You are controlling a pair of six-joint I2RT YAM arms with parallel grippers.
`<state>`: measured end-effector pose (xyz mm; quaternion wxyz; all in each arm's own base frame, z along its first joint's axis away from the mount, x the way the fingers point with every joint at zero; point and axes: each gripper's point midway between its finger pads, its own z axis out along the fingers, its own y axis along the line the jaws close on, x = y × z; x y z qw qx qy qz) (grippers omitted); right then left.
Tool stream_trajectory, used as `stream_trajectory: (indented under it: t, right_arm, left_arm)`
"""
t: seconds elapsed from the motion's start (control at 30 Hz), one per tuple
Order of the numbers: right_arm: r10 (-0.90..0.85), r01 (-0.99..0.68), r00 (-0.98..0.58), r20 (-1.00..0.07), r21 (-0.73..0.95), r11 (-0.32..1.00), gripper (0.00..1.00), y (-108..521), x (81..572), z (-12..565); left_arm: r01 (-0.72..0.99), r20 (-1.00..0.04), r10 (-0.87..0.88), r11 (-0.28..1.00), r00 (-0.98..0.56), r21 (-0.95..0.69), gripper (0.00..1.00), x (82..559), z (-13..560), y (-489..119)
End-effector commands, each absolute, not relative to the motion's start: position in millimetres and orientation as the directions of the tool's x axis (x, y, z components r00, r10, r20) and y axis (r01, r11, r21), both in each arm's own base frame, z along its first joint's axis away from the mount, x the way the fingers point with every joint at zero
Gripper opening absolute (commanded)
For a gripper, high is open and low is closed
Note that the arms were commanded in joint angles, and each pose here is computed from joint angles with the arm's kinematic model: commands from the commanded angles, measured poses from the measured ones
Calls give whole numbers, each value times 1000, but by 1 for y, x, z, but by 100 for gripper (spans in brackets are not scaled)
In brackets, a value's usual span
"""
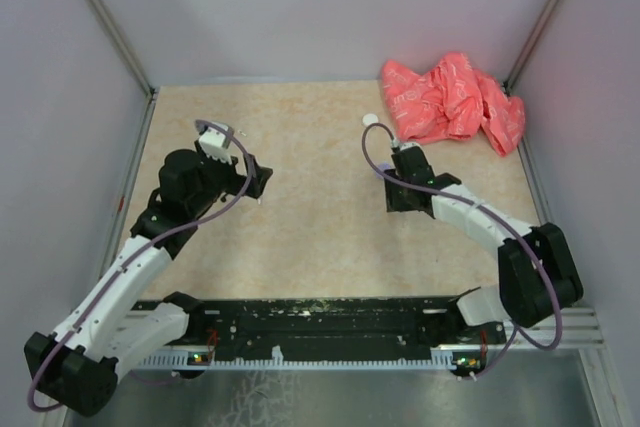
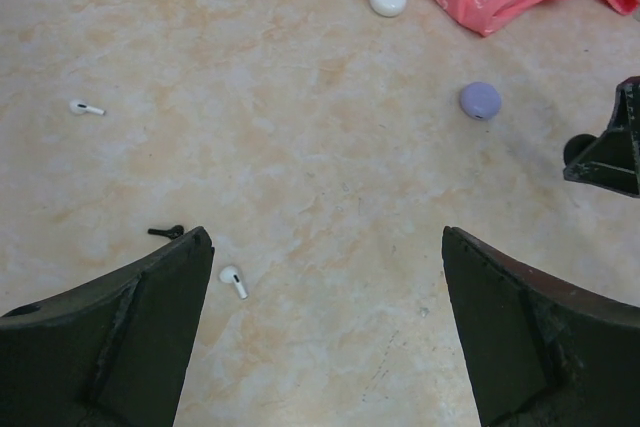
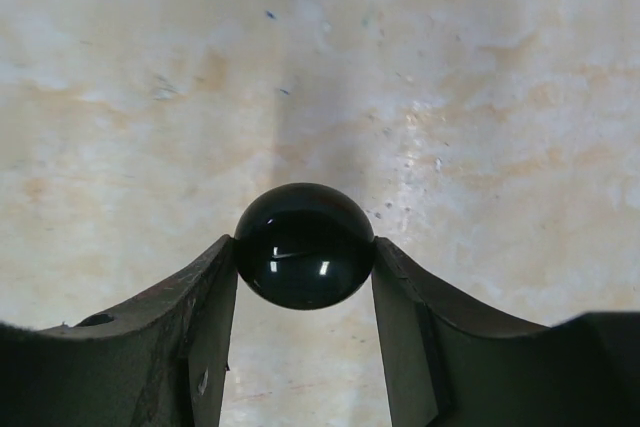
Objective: Insert the wireless bluetooth earbuds into the charging case
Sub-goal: Pick up the charging case at the center of the board.
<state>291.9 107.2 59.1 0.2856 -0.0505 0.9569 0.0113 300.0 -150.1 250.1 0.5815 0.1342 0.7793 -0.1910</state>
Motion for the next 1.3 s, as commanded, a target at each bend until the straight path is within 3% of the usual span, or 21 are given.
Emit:
stream_trajectory:
  t: [0.0, 0.33, 0.77, 1.27]
  right_arm:
    - [-87, -183, -646, -759, 44, 982, 49, 146, 327, 133]
    - [-84, -399, -415, -906, 98, 912, 48, 204, 321, 202]
    - [-32, -620, -160, -987, 75, 781, 47, 261, 293, 244]
    - [-53, -713, -9, -999, -30, 700, 47, 316, 265, 258]
  left_arm:
    - [512, -946, -92, 822, -312, -249, 100, 295, 257, -174]
    - [585, -900, -214, 698, -380, -414, 100, 282, 270, -202]
    - [634, -812, -277, 515, -514, -577, 92, 267, 274, -238]
    - [639, -772, -279, 439, -571, -631, 68, 266, 268, -266]
